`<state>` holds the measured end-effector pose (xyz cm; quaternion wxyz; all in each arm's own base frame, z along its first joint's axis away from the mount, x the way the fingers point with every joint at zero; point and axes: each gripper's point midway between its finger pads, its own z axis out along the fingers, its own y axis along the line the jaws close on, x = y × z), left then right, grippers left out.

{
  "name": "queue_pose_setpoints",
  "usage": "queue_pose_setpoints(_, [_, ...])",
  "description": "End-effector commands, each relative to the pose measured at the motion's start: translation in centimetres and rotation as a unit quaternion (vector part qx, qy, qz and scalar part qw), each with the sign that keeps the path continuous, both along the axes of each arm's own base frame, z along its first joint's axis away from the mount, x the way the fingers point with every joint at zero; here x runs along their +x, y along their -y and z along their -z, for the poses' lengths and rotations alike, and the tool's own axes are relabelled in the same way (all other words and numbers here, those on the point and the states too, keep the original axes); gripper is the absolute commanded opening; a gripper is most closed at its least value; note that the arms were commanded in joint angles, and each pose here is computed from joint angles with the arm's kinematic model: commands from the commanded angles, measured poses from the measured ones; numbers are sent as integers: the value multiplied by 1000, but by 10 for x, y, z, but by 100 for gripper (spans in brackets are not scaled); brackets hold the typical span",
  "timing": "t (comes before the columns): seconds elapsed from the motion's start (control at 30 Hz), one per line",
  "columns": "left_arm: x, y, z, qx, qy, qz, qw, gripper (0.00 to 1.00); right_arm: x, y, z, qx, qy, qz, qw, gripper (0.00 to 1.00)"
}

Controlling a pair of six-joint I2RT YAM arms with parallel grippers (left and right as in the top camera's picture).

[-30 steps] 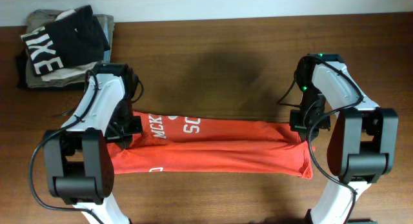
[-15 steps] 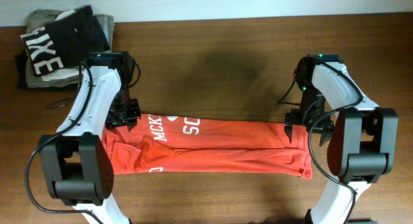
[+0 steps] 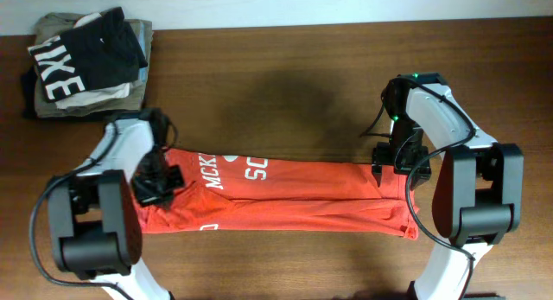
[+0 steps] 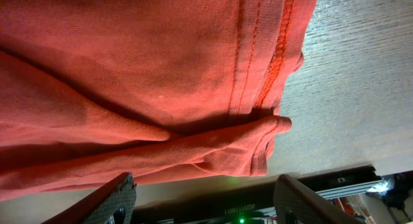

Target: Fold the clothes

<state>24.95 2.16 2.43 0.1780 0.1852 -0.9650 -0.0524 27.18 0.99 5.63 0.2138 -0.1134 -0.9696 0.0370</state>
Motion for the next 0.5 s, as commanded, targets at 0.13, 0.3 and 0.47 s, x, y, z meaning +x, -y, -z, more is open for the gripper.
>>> queue_pose_setpoints(0.13, [0,-63,-27,120,22,-92,988,1,3,-10,-4,24,13,4,1000,80])
queue_pose_setpoints(0.3, [54,30,-47,-27,154,28,987,0,20,-38,2,117,53,-12,992,4])
queue_pose_setpoints(0.47, [43,31,11,-9,58,63,996,1,-6,-18,22,56,13,-6,998,4])
